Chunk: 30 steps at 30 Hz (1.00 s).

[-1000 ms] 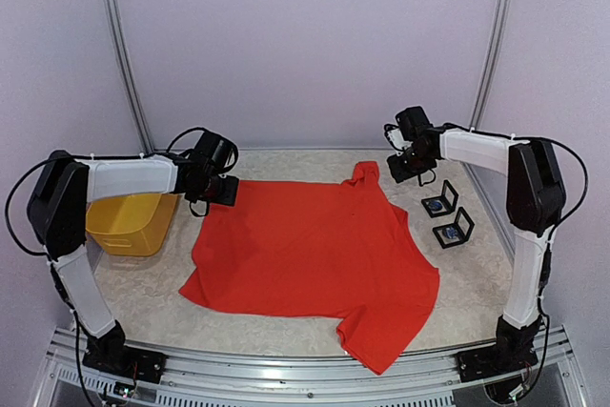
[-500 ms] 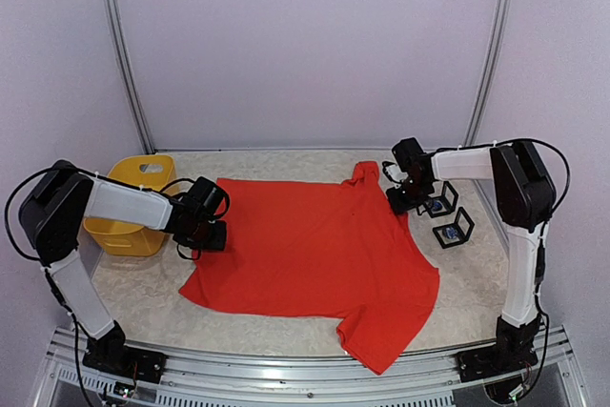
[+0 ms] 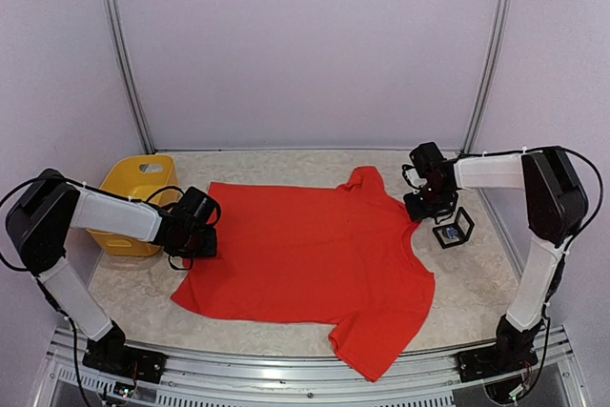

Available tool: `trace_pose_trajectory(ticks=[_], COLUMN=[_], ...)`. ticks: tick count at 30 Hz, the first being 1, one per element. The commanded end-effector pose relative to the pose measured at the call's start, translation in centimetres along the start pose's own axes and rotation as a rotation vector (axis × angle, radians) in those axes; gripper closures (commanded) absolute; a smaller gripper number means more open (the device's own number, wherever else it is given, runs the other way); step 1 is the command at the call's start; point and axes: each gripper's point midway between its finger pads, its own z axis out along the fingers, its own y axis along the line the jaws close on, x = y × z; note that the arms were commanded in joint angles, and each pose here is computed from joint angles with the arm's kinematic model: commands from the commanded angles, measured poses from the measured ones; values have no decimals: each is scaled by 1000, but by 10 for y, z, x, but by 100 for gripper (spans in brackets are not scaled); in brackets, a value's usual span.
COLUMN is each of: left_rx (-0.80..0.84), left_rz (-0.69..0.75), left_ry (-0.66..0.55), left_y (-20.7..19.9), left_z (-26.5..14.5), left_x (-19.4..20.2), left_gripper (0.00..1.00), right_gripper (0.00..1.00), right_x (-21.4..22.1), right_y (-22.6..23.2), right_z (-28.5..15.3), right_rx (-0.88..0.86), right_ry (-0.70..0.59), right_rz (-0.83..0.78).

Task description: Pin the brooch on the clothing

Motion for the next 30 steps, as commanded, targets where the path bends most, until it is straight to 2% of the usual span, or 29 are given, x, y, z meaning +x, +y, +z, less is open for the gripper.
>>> trace_pose_trajectory(ticks=[1, 7, 8, 9, 11, 14, 16, 18, 21, 24, 30], left_rx=[-55, -32, -24, -16, 7, 39, 82, 111, 142, 140, 95], left_rz=[25, 36, 41, 49, 82, 129, 133, 127, 98, 85, 90], left_ry=[88, 82, 74, 71, 45, -27, -85, -130, -195, -193, -136], left_y=[18, 18, 15, 11, 0, -16, -27, -32, -35, -37, -40], left_z=[1, -6, -8, -10, -18, -39, -54, -63, -65, -44, 21], left_x=[33, 36, 34, 32, 20, -9, -36, -61, -100, -127, -153], left_gripper=[56, 53, 51, 49, 44, 36, 34, 34, 37, 45, 54], right_gripper=[100, 100, 98, 92, 80, 72, 68, 67, 71, 81, 97], right_x=[23, 54, 52, 50, 40, 9, -17, -41, -80, -114, -137], right_y=[-4, 6, 9, 12, 12, 8, 9, 14, 28, 43, 65], right_z=[-16, -27, -29, -31, -37, -51, -58, -58, -53, -43, 9], right_rx=[-8, -68, -92, -109, -110, -92, -99, -118, -172, -245, -309], right_ry=[14, 62, 58, 57, 52, -12, -69, -108, -171, -225, -175], right_rz=[67, 88, 89, 87, 76, 64, 58, 44, 29, 34, 31])
